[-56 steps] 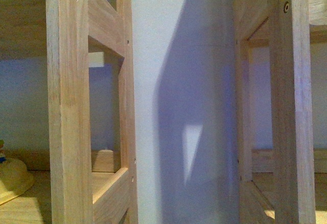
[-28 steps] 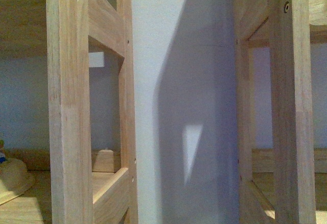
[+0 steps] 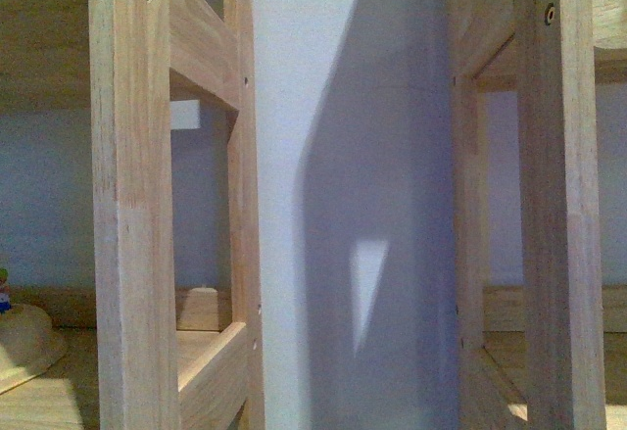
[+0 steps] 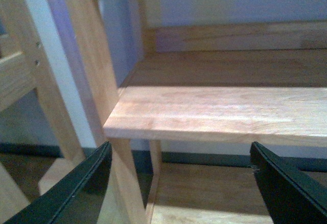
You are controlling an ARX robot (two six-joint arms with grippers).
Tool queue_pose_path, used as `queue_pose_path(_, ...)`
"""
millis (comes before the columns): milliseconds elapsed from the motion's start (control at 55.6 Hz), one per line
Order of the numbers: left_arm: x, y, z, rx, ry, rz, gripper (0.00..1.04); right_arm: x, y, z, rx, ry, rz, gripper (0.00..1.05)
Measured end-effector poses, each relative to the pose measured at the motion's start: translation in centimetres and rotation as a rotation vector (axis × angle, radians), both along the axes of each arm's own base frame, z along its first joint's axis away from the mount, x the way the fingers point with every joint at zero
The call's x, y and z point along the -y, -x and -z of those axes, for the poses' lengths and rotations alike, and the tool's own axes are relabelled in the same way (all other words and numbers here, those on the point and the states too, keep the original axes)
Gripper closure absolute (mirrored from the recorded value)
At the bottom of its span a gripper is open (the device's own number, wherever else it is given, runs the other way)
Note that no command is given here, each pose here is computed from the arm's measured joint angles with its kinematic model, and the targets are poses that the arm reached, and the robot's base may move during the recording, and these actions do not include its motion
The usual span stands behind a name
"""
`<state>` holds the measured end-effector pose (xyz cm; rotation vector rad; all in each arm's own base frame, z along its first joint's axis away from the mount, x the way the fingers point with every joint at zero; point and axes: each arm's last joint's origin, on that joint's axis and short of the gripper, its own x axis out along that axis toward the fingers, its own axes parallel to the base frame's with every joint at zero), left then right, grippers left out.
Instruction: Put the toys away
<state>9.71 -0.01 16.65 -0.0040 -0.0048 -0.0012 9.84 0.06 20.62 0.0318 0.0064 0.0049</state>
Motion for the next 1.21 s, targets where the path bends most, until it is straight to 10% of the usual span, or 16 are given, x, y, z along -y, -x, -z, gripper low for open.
queue_pose_path(378, 0.0, 0.0, 0.0, 0.000, 0.000, 0.000, 0.06, 0.0, 0.0, 2.1, -0.003, 0.027, 0.003, 1.02)
queue_pose_path(1205, 0.0, 0.0, 0.0, 0.000, 0.000, 0.000, 0.06, 0.0, 0.1, 3.9, 0.010, 0.029, 0.003, 0.93)
